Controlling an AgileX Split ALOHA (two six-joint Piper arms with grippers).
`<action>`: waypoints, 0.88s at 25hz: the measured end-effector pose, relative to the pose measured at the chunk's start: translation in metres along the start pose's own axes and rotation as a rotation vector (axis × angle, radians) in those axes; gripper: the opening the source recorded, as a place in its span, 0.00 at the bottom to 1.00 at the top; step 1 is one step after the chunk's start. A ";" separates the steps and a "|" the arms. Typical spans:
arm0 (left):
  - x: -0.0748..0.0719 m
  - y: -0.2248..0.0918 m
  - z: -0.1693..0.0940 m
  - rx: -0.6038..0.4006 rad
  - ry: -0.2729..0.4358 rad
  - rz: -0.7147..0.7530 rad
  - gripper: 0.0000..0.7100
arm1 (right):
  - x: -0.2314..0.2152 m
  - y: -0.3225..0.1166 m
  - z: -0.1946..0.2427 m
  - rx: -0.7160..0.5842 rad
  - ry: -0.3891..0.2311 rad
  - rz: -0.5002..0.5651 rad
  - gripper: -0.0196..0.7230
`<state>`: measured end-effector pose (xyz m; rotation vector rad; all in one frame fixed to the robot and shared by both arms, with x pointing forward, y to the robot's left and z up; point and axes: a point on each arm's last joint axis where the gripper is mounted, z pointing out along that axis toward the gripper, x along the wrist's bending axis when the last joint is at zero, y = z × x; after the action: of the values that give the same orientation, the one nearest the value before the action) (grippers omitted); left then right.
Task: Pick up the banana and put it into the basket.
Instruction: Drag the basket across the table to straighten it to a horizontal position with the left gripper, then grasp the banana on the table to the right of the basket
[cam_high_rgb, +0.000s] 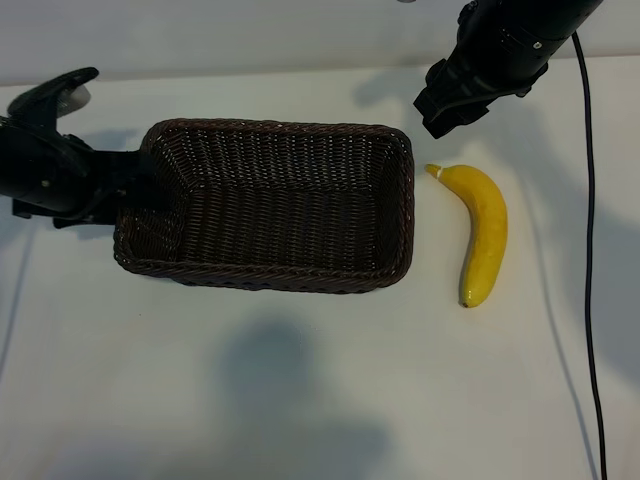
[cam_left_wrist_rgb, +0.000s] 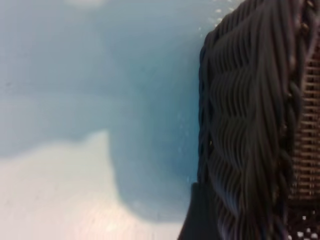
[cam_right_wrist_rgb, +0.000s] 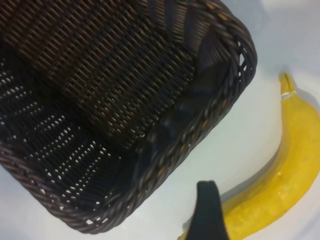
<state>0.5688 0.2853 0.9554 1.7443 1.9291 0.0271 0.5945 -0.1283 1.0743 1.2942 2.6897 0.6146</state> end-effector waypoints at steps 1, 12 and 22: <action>-0.001 0.000 -0.004 0.001 0.005 0.008 0.85 | 0.000 0.000 0.000 0.000 0.000 0.000 0.77; -0.024 -0.007 -0.066 -0.055 -0.003 0.111 0.85 | 0.000 0.000 0.000 0.000 0.000 0.000 0.77; -0.038 -0.018 -0.110 -0.116 0.000 0.190 0.85 | 0.000 0.000 0.000 0.002 0.001 0.000 0.77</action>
<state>0.5101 0.2831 1.0570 1.8422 1.7192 0.2035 0.5943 -0.1283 1.0742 1.2947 2.6914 0.6128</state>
